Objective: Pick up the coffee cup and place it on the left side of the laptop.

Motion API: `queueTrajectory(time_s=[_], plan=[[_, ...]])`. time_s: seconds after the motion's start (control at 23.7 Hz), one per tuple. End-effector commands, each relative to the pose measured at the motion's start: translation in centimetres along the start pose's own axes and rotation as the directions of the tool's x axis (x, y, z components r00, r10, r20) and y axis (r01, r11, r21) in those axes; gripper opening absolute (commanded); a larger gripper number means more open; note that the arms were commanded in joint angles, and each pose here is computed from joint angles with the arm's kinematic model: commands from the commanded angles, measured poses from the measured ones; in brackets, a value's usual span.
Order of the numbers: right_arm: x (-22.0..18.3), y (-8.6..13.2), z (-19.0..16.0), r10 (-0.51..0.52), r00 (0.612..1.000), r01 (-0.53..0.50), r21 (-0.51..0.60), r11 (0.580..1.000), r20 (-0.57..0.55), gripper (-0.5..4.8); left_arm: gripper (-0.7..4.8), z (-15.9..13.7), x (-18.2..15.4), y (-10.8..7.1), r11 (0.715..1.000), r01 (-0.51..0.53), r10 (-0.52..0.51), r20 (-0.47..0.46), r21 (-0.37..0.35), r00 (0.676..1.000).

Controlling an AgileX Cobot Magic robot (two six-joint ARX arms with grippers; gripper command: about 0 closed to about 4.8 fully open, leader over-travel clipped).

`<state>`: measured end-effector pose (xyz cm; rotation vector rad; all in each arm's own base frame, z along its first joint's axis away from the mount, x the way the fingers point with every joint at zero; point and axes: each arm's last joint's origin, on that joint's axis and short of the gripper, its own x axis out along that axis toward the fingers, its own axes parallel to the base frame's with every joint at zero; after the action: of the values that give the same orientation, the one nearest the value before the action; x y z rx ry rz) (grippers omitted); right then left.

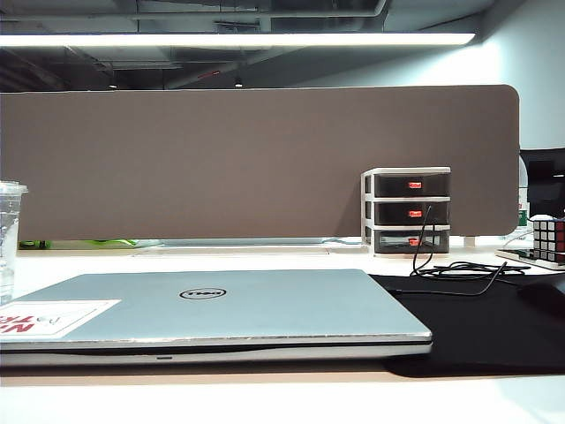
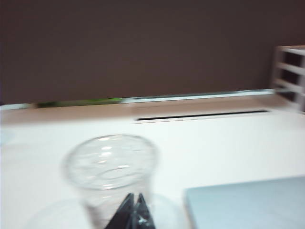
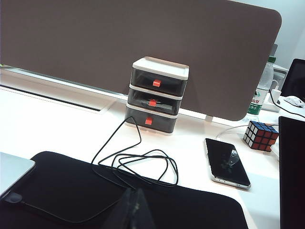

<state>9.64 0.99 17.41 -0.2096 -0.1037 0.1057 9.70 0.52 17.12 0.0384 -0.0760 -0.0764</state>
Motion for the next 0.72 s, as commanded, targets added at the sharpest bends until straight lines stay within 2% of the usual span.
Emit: queueTrajectory(time_s=[0.04, 0.72], plan=[[0.01, 0.0, -0.01, -0.001, 1.0, 0.001, 0.003, 1.0, 0.012, -0.01, -0.02, 0.26, -0.03, 0.25, 0.996, -0.085, 0.084, 0.01, 0.0, 0.996], [0.01, 0.0, -0.01, -0.001, 1.0, 0.001, 0.003, 1.0, 0.012, -0.01, -0.02, 0.26, -0.03, 0.24, 0.997, -0.079, 0.079, 0.01, 0.001, 0.997]])
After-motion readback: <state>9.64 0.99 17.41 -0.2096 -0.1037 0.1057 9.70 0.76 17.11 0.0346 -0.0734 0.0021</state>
